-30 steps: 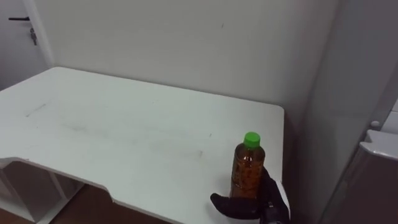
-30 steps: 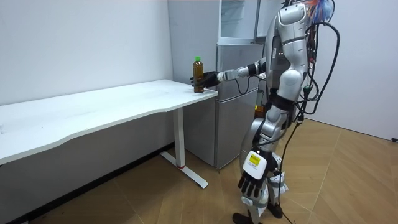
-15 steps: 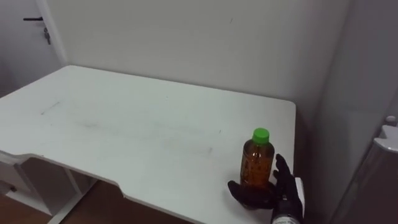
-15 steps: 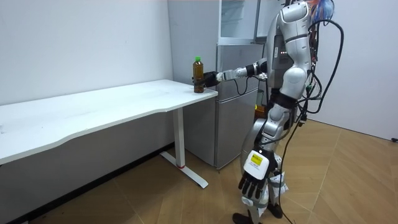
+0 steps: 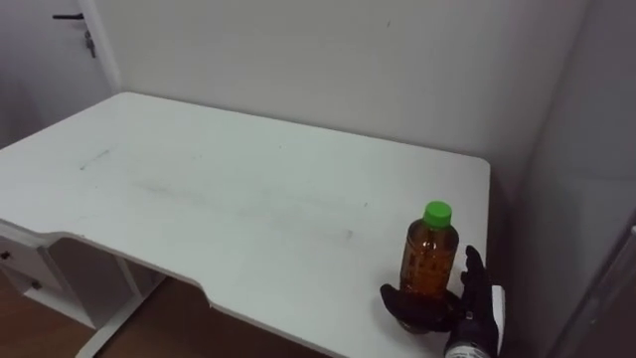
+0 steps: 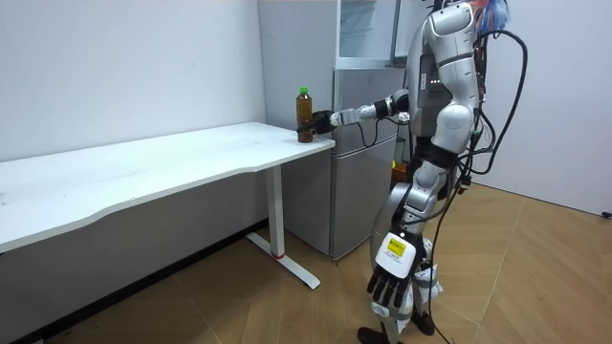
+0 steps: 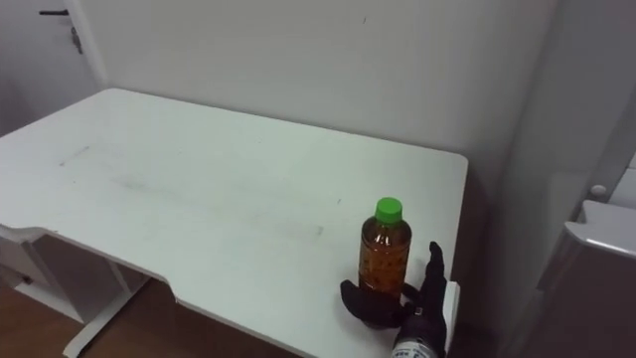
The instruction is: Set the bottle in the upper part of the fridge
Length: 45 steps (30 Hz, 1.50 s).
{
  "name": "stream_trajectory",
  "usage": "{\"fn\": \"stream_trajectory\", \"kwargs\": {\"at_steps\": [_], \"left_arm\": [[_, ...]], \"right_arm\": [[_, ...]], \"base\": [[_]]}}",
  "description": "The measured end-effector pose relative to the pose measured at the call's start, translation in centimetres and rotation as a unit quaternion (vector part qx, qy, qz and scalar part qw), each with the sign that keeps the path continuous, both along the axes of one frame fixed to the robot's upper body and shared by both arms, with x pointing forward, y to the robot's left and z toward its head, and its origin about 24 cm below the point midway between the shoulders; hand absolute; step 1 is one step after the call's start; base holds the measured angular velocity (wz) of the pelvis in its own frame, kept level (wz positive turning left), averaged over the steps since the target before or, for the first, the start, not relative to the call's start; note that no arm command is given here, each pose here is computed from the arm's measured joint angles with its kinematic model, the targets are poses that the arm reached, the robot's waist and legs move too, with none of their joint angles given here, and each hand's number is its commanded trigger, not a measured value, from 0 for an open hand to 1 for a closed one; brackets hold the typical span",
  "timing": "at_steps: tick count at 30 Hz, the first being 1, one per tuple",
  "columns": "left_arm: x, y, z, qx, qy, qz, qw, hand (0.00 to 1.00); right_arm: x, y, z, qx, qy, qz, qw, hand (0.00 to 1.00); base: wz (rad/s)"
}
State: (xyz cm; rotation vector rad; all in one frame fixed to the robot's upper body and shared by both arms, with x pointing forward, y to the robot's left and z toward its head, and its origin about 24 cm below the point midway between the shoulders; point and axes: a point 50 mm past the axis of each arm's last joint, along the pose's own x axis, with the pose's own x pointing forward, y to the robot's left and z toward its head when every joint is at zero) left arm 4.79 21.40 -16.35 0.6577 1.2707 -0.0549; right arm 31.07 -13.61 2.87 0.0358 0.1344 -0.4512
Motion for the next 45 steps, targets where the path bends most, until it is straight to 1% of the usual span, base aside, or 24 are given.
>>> {"fn": "stream_trajectory", "kwargs": {"at_steps": [3,5,11,20,21,22,23,26,32,36,43,45], "left_arm": [[0.0,0.0,0.0,0.002,-0.001,0.001,1.000,0.00],[0.0,0.0,0.0,0.002,-0.001,0.001,1.000,0.00],[0.1,0.1,0.0,0.002,-0.002,0.002,1.000,0.00],[0.1,0.1,0.0,0.002,-0.002,0.002,1.000,0.00],[0.1,0.1,0.0,0.002,-0.002,0.003,1.000,0.00],[0.1,0.1,0.0,0.002,-0.002,0.003,1.000,0.00],[0.1,0.1,0.0,0.002,-0.002,0.003,1.000,0.00],[0.1,0.1,0.0,0.002,-0.002,0.003,1.000,0.00],[0.0,0.3,0.0,0.004,0.000,0.004,1.000,0.00],[0.0,0.4,0.1,0.003,0.002,-0.001,1.000,0.00],[0.1,0.4,0.1,0.003,0.002,-0.001,1.000,0.00],[0.1,0.4,0.1,0.003,0.001,-0.001,1.000,0.00]], "right_arm": [[0.1,-0.2,0.0,-0.007,-0.002,-0.003,1.000,0.00],[0.3,-0.3,-0.1,-0.026,0.002,-0.002,1.000,0.00],[0.4,-0.4,-0.1,-0.034,0.000,0.000,0.999,0.00],[0.4,0.0,0.0,-0.059,-0.004,0.013,0.998,0.00],[0.4,0.0,-0.1,-0.062,-0.003,0.014,0.998,0.40],[0.4,0.0,-0.1,-0.063,-0.002,0.014,0.998,0.88],[0.4,0.0,-0.1,-0.065,-0.002,0.018,0.998,1.00],[0.4,0.0,-0.3,-0.080,0.001,0.027,0.996,1.00],[0.6,0.0,-0.5,-0.088,0.008,0.034,0.995,1.00],[0.9,-0.7,-0.5,-0.101,0.015,0.030,0.994,1.00],[1.0,-0.6,-0.3,-0.101,0.013,0.038,0.994,1.00],[1.0,-0.5,-0.3,-0.091,0.015,0.043,0.995,1.00]], "base": [[0.00],[0.00],[0.00],[0.00],[0.00],[0.00],[0.00],[0.00],[0.00],[0.00],[0.00],[0.00]]}}
